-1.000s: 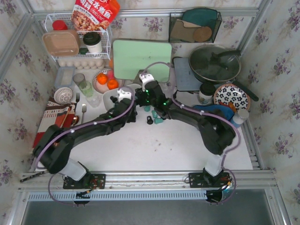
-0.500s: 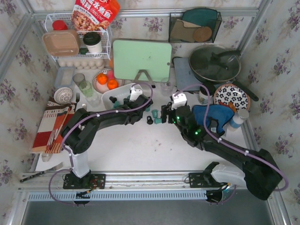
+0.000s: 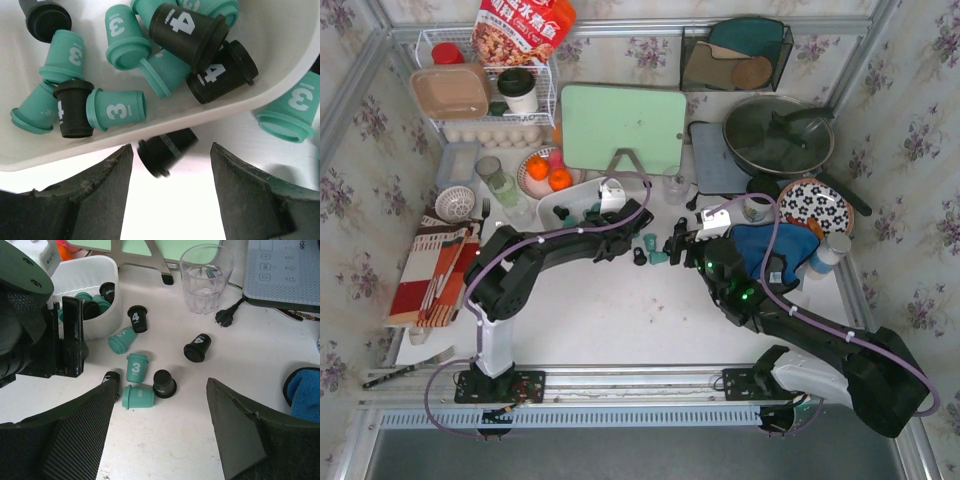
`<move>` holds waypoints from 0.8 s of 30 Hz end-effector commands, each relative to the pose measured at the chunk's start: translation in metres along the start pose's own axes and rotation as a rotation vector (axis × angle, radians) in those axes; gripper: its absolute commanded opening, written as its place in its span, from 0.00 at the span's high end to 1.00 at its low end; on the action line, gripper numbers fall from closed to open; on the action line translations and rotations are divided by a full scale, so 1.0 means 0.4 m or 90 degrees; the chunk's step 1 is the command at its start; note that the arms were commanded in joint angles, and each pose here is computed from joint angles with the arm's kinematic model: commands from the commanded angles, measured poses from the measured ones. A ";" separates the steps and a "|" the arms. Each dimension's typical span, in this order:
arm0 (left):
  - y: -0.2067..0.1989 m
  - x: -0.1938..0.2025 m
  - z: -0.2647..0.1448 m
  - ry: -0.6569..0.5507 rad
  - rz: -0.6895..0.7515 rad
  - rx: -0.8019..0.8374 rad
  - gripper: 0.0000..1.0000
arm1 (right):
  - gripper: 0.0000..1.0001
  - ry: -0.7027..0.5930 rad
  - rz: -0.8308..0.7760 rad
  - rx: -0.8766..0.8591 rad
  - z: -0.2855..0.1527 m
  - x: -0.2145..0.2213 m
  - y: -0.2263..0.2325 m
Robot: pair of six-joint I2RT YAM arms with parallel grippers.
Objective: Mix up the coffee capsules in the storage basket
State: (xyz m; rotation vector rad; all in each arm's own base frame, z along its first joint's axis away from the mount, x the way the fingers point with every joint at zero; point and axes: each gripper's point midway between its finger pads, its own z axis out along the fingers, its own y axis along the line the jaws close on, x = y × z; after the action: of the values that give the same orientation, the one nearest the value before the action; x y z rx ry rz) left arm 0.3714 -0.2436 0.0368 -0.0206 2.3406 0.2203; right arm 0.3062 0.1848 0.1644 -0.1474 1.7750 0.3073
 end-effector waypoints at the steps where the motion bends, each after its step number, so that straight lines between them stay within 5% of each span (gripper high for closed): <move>1: 0.008 0.004 -0.007 0.001 -0.029 -0.023 0.33 | 0.20 -0.025 0.019 -0.016 0.003 -0.033 0.016; 24: -0.018 0.041 0.068 0.062 -0.051 -0.004 0.37 | 0.21 -0.022 0.019 -0.027 -0.001 -0.035 0.023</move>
State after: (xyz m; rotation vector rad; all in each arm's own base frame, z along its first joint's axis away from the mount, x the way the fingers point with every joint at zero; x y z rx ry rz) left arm 0.3868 -0.2430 0.0155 -0.1560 2.3675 0.1978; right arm 0.3046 0.1904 0.1727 -0.1589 1.7574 0.3481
